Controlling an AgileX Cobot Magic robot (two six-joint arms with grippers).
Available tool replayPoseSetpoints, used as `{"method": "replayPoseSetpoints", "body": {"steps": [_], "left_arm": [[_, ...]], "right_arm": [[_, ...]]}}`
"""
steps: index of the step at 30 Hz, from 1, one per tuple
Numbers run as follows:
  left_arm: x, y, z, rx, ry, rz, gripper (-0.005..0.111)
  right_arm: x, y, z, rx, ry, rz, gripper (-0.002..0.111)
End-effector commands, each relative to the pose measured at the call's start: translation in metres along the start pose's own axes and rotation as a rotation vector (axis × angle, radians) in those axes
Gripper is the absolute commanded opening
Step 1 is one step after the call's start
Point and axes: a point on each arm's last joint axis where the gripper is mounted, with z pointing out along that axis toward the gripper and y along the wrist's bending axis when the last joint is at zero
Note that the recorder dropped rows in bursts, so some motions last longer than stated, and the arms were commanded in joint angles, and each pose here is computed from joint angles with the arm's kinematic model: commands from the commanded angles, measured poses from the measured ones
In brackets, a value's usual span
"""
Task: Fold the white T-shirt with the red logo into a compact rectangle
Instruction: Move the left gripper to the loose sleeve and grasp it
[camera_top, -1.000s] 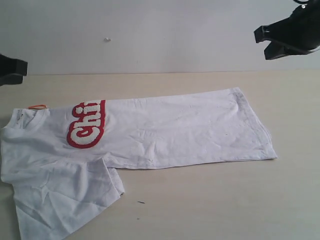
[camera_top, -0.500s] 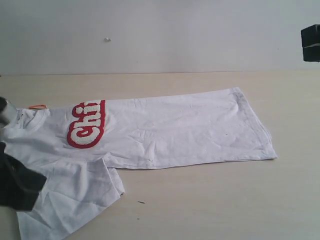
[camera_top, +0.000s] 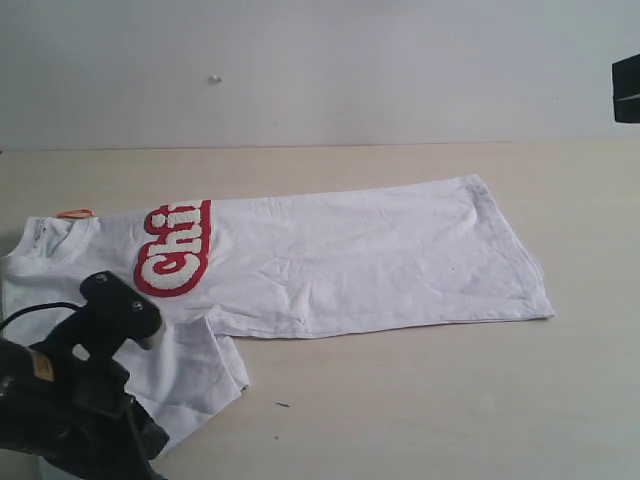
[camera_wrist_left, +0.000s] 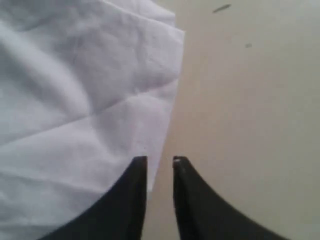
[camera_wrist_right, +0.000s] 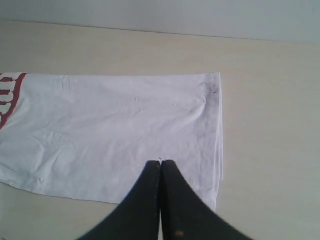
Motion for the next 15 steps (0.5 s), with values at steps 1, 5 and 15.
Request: {"method": "replayPoseSetpoints", "body": {"steps": [1,5,15], "left_arm": [[-0.011,0.005,0.026,-0.031,0.028,0.044,0.055],[-0.021,0.01,0.042,-0.059,0.009,0.062,0.056],[-0.025,0.015,0.061,-0.075,0.031,0.078,0.02]], "right_arm": [[0.0,-0.006,0.017,0.016,0.013,0.0,0.0],[0.003,-0.009,0.029,0.016,0.047,0.007,0.0],[0.003,-0.01,0.035,0.002,0.056,0.001,0.0]]}}
